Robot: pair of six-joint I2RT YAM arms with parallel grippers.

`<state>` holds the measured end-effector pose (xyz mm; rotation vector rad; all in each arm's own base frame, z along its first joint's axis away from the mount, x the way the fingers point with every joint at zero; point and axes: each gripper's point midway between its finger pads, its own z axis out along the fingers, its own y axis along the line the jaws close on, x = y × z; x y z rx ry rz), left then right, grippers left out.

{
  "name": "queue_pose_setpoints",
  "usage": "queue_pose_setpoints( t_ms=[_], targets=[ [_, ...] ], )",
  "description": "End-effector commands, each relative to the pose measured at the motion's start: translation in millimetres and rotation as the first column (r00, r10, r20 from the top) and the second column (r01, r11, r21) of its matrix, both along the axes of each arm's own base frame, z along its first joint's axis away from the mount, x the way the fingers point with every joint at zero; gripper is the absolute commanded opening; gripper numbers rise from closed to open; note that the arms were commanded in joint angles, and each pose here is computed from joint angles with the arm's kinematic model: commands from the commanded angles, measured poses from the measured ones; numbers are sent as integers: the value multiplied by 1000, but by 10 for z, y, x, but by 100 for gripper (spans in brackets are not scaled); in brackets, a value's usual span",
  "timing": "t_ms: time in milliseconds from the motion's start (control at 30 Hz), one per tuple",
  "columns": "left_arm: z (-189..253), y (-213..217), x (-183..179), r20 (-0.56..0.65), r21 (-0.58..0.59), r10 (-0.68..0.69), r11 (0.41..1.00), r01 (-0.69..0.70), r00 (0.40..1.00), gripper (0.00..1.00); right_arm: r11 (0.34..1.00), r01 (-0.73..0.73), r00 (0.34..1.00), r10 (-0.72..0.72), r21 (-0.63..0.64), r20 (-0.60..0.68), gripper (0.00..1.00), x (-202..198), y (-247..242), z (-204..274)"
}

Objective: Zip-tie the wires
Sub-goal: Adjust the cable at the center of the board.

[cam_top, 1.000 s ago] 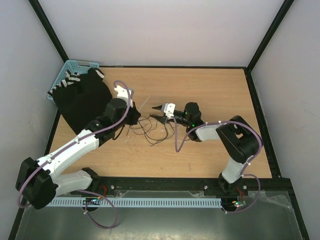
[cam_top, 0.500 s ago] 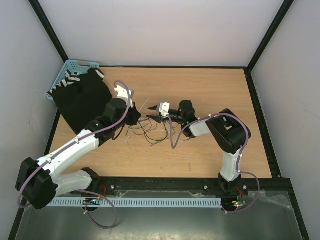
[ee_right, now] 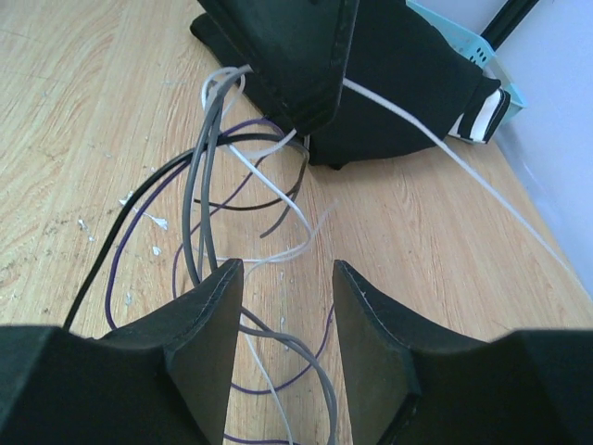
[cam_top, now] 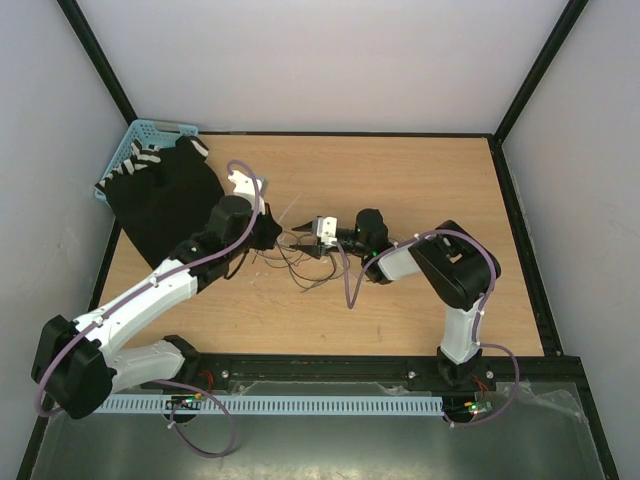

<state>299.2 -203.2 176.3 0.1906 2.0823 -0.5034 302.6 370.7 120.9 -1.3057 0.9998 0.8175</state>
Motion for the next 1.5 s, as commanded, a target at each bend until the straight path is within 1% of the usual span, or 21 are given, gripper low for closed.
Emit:
queue_pose_setpoints(
  t_ms=[0, 333, 400, 467, 533, 567, 633, 733, 767, 900, 1033, 1200, 1467],
  targets=[
    [64, -17, 39, 28, -21, -4, 1000, 5, 1000, 0, 998, -34, 999, 32, 60, 38, 54, -41, 91, 186],
    [43, -52, 43, 19, -29, -14, 999, 15, 1000, 0, 992, -51, 998, 45, 119, 54, 53, -77, 217, 354],
    [48, -54, 42, 21, -31, -15, 999, 16, 1000, 0, 991, -59, 997, 53, 124, 54, 52, -88, 246, 362],
    [52, -55, 43, 23, -33, -15, 999, 16, 1000, 0, 990, -65, 997, 59, 126, 54, 49, -95, 277, 367],
    [50, -54, 39, 23, -33, -16, 999, 16, 1000, 0, 989, -74, 996, 67, 125, 52, 43, -113, 296, 359],
    [48, -50, 39, 23, -32, -14, 999, 15, 1000, 0, 989, -76, 996, 70, 125, 51, 38, -120, 301, 360],
    [50, -38, 38, 25, -32, -9, 999, 10, 1000, 0, 990, -71, 997, 65, 125, 50, 25, -128, 288, 361],
    [59, 10, 38, 30, -34, 6, 999, -5, 1000, 0, 991, -58, 997, 53, 119, 47, 4, -160, 236, 348],
    [67, 36, 34, 33, -38, 14, 999, -13, 999, 0, 992, -52, 998, 47, 118, 46, 0, -167, 213, 348],
    [68, 137, 32, 34, -52, 39, 998, -37, 999, 0, 993, -19, 999, 15, 115, 34, 0, -183, 137, 386],
    [47, 170, 32, 30, -53, 43, 998, -42, 999, 0, 993, 53, 999, -53, 108, -1, 0, -116, 69, 434],
    [15, 187, 40, 19, -53, 48, 997, -47, 999, 0, 986, 116, 993, -116, 120, -10, 0, -82, -27, 542],
    [-4, 201, 45, 13, -56, 56, 997, -56, 998, 0, 980, 146, 989, -144, 135, -27, 0, -97, -91, 623]
  ],
)
